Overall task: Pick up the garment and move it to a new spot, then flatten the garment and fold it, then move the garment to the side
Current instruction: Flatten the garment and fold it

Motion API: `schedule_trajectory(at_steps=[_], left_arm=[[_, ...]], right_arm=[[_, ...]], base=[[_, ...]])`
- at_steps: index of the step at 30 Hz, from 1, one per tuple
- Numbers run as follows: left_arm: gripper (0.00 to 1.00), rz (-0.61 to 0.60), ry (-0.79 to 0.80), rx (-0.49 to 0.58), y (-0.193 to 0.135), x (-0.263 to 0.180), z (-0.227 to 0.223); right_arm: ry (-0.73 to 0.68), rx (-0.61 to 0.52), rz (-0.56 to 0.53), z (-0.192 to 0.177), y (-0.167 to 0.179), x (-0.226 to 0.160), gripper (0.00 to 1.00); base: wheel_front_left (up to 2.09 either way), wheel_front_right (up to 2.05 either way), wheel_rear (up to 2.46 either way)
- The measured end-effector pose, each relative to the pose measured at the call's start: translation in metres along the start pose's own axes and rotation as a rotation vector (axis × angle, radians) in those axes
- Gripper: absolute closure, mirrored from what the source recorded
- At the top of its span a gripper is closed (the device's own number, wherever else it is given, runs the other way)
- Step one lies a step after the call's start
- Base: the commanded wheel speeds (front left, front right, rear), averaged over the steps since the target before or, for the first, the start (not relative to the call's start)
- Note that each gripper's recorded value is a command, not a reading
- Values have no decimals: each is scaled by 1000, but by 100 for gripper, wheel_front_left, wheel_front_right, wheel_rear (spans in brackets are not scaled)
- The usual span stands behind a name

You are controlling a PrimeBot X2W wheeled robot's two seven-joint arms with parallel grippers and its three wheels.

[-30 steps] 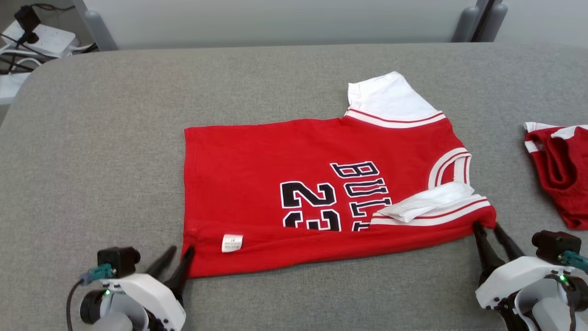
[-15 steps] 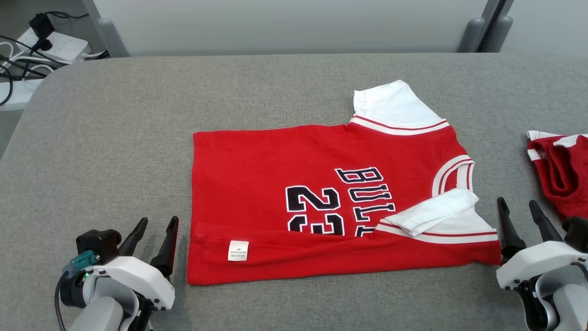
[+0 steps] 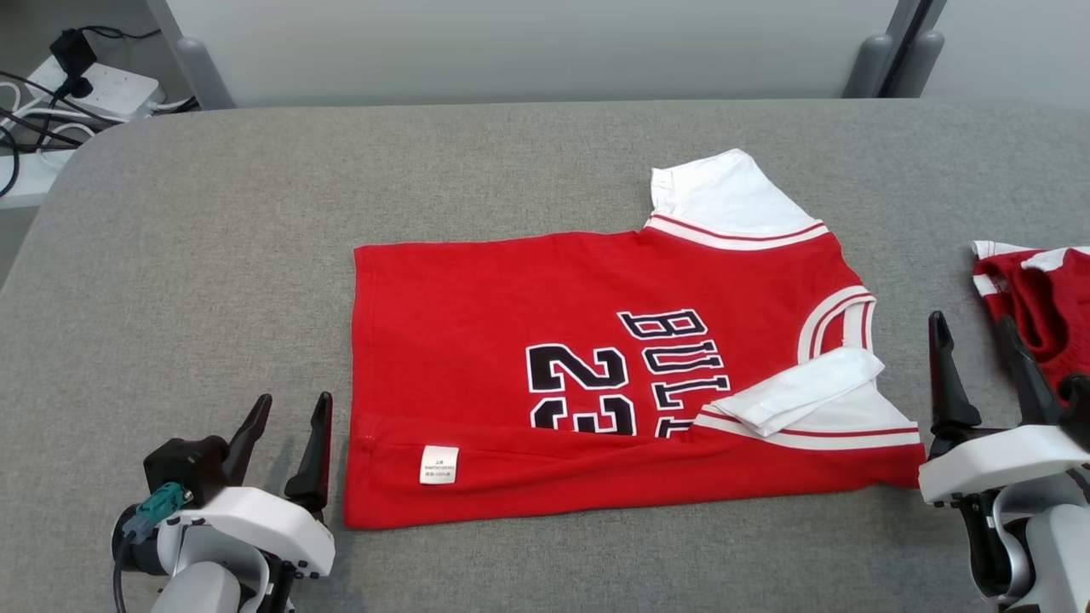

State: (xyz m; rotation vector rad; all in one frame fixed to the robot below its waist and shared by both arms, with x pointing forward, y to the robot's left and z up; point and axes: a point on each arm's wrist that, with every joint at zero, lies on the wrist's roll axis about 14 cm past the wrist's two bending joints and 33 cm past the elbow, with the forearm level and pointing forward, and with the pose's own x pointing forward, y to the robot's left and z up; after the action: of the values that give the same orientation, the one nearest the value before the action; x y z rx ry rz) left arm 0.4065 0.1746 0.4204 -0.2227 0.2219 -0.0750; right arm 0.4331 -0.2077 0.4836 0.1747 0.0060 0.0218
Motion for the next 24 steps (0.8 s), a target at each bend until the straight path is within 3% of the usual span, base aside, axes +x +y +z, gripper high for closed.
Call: schedule_trajectory(at_steps=[14, 24], left_arm=[[0, -55, 5, 89, -2, 62, 10], [0, -133, 84, 112, -13, 124, -3]], right_arm=[[-18, -30, 56, -4, 22, 48, 0], [43, -18, 86, -38, 32, 73, 0]], base=[[0, 0, 0], [0, 0, 0]])
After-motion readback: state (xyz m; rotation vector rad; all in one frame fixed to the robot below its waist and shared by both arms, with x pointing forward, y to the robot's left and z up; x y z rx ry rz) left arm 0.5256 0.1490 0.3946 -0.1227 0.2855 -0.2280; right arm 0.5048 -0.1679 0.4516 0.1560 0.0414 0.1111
